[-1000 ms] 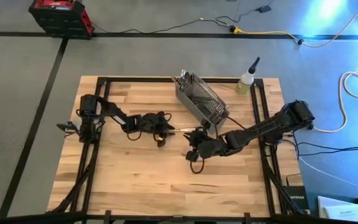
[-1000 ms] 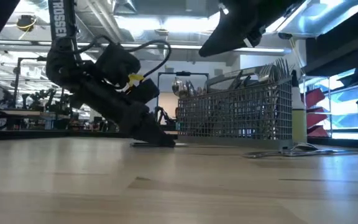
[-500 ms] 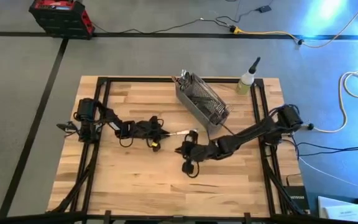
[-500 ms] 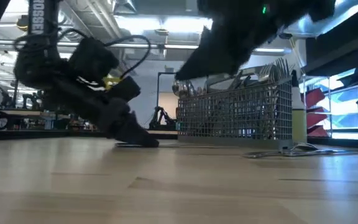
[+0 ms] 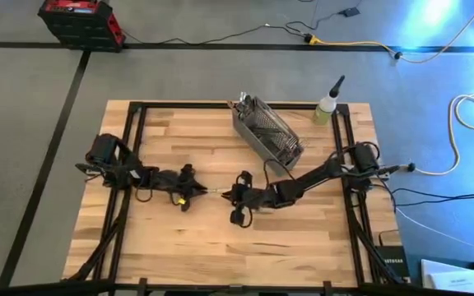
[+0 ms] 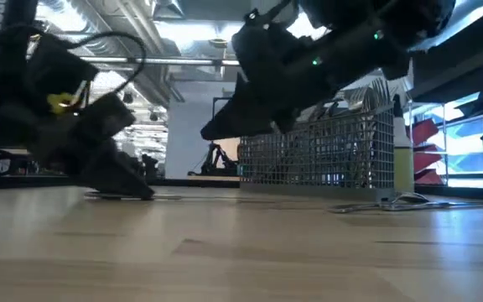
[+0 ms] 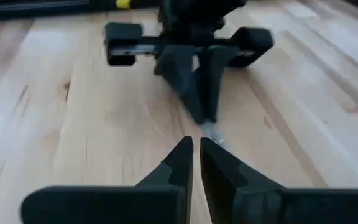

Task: Sort silverware
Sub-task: Put the silver knife into the gray silverware organizer

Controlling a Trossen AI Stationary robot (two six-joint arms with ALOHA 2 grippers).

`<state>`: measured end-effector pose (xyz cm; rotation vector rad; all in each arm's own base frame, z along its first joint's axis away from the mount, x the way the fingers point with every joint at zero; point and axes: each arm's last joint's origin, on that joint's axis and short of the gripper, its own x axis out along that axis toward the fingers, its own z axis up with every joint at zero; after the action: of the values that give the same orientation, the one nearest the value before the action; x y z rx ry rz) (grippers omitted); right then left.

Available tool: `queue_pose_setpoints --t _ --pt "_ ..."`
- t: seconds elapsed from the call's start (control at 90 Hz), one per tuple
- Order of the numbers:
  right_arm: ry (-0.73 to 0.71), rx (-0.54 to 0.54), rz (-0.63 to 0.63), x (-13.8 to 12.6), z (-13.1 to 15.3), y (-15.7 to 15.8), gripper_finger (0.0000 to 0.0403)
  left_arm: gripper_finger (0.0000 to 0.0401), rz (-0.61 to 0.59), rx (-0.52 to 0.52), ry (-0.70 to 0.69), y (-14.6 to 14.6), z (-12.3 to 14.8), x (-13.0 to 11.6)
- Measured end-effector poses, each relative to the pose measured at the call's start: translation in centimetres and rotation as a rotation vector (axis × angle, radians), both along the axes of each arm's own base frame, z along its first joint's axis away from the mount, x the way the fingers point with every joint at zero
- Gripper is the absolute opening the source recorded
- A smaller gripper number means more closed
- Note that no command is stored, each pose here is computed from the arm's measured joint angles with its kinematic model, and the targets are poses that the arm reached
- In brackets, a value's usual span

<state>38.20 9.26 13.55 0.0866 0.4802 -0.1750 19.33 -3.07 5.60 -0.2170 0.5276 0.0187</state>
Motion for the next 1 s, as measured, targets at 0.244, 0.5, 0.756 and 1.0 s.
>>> queue_pose_setpoints --t 0.244,0.5,0.756,1.0 --pt "0.017 0.052 0.006 0.6 -1.6 -0.9 0.0012 0.0040 -0.077 0.021 -0.066 -1.5 0.5 -0.9" --pt "0.083 0.171 -0.036 0.9 -4.1 -2.4 0.0002 0.0040 -0.083 0.023 -0.087 -1.8 0.6 -0.8" --pt "0.150 0.229 -0.027 0.6 -4.9 -2.7 0.0000 0.0040 -0.062 0.037 -0.092 -1.7 0.7 -0.8" --pt "0.161 0.216 -0.046 0.7 -4.8 -2.7 0.0000 0.0042 -0.043 0.027 -0.110 -1.6 0.9 -0.7"
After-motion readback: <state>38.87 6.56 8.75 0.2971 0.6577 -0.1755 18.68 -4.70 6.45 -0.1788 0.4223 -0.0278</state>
